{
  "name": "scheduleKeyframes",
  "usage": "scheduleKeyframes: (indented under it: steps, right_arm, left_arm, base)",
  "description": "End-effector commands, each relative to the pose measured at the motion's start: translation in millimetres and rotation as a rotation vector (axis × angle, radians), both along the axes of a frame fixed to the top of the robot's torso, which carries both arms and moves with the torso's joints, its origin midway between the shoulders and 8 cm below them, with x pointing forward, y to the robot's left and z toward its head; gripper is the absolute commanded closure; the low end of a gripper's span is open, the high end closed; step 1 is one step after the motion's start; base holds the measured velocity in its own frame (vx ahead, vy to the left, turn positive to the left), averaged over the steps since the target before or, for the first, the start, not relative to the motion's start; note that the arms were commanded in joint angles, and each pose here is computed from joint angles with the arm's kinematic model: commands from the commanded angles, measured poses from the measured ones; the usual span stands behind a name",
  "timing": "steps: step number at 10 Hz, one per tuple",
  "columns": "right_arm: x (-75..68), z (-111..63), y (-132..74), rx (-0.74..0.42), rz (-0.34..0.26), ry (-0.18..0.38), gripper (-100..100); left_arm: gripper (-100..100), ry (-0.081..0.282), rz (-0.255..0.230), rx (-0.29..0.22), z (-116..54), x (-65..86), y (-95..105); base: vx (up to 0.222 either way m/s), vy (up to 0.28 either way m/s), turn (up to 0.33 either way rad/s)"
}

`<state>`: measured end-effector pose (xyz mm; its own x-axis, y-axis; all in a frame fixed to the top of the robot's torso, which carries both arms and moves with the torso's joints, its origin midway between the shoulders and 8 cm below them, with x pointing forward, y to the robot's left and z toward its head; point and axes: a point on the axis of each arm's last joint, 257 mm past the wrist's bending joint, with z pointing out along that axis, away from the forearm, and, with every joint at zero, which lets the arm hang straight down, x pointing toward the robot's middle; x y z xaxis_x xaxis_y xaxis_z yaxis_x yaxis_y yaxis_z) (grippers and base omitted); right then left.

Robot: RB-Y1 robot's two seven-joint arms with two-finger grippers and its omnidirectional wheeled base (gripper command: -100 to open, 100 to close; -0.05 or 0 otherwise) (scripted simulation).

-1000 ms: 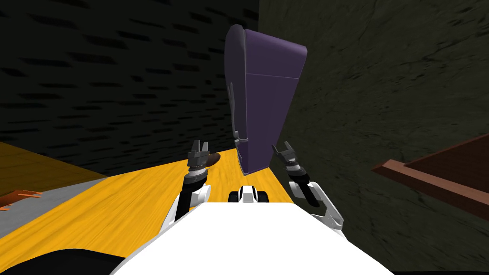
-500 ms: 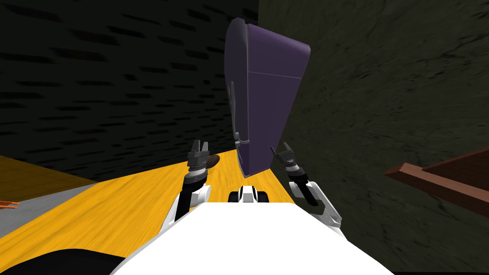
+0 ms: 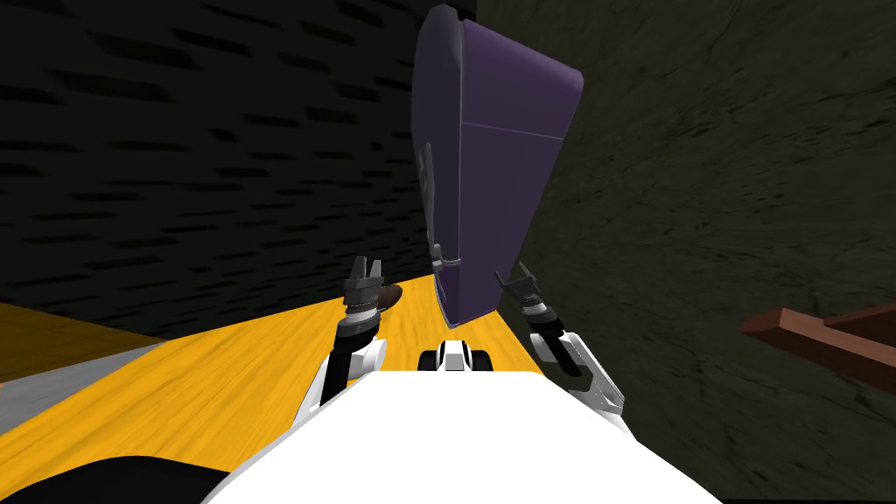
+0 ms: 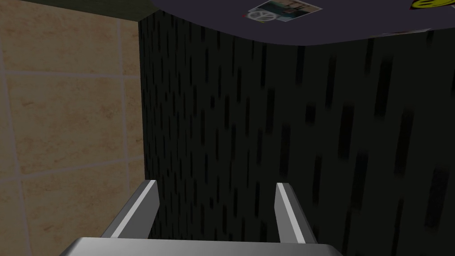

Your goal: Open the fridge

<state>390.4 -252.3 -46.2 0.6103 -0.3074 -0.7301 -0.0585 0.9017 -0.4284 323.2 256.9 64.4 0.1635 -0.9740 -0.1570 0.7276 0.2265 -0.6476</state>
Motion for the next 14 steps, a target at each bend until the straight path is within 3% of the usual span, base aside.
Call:
scheduleKeyframes:
  steps: [1, 2, 4, 7, 9, 12, 14]
  right_arm:
    - [2.3, -9.9, 1.0, -0.092, -0.038, -0.015, -100]
    - [4.4, -19.8, 1.6, -0.144, -0.05, -0.015, -100]
    - [4.4, -19.8, 1.6, -0.176, -0.071, -0.028, -100]
    - [7.9, -40.9, 2.3, -0.306, -0.107, -0.038, -100]
    - [7.9, -40.9, 2.3, -0.339, -0.128, -0.052, -100]
    - [10.6, -63.1, 2.4, -0.461, -0.157, -0.062, -100]
    - [10.6, -63.1, 2.4, -0.492, -0.175, -0.076, -100]
  left_arm:
    - [0, 0.0, 0.0, 0.0, 0.0, 0.0, 0.0]
    - [0, 0.0, 0.0, 0.0, 0.0, 0.0, 0.0]
    - [0, 0.0, 0.0, 0.0, 0.0, 0.0, 0.0]
    - [0, 0.0, 0.0, 0.0, 0.0, 0.0, 0.0]
    - [0, 0.0, 0.0, 0.0, 0.0, 0.0, 0.0]
    - [0, 0.0, 0.0, 0.0, 0.0, 0.0, 0.0]
    - [0, 0.0, 0.0, 0.0, 0.0, 0.0, 0.0]
  base:
    - [0.072, 0.058, -0.032]
    - [0.098, 0.081, -0.035]
    - [0.064, 0.063, -0.014]
    - [0.062, 0.08, -0.035]
    - [0.048, 0.054, -0.004]
    - [0.059, 0.069, -0.022]
    - [0.049, 0.064, -0.008]
